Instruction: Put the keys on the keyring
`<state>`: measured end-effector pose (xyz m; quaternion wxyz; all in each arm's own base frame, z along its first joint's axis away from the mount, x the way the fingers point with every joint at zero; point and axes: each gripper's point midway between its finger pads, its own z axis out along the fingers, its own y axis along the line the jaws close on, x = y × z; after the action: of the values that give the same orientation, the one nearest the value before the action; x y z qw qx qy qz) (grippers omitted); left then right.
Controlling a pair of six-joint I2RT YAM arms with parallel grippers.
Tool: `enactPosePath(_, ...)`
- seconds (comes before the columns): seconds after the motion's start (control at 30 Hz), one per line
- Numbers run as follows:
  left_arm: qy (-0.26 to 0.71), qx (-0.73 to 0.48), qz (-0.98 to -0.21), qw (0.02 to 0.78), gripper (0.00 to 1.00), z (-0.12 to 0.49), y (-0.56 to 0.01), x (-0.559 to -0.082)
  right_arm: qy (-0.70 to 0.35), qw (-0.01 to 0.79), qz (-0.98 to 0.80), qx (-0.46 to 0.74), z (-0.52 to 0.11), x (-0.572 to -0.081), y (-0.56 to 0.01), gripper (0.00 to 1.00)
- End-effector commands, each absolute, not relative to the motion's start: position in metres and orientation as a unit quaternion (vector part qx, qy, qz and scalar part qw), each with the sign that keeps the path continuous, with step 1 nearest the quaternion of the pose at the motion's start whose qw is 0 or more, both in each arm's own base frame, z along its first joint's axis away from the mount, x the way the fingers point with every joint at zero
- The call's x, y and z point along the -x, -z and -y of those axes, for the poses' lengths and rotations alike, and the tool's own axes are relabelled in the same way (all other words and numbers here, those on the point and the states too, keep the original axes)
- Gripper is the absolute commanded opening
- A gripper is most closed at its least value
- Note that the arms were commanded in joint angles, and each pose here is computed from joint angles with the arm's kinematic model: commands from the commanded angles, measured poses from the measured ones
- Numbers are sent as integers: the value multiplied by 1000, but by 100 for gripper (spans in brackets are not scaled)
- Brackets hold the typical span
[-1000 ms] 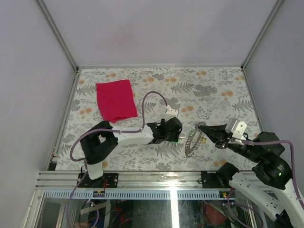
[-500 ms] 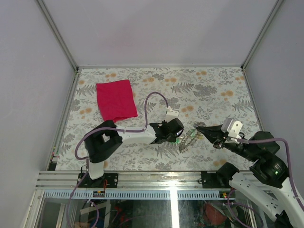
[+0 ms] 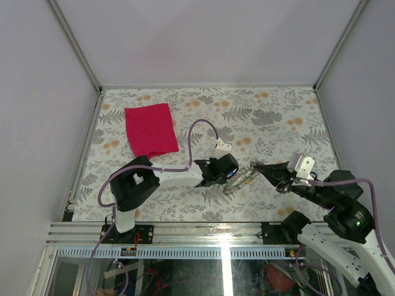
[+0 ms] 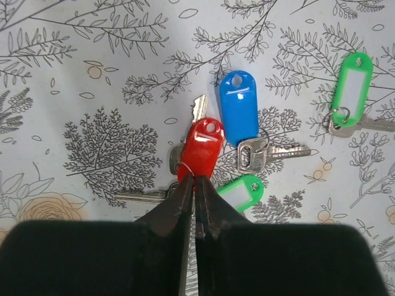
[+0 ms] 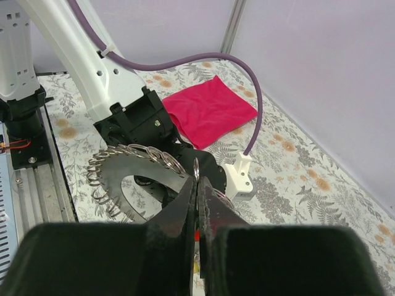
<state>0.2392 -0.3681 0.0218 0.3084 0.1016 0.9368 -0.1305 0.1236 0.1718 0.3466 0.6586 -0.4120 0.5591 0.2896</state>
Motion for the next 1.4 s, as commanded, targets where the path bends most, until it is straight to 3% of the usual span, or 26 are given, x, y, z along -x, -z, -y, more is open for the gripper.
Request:
enactPosePath(0.0,108,-101,-931,334,1,365,-26,-251,-304,685,-525,403,-177,-122,-372,0)
enactPosePath(0.73,189,-169,-871,421,0,345,-105,-267,-299,687,-524,405,-176,-124,-373,0)
enactPosePath(1.03,276,-210,-801,488,0,318,-199,-256,-286,695,-489,443,-183,-122,-365,0)
enactPosePath(1.37,361,-336,-708,505,0,302,-290,-198,-267,732,-364,511,-204,-116,-379,0)
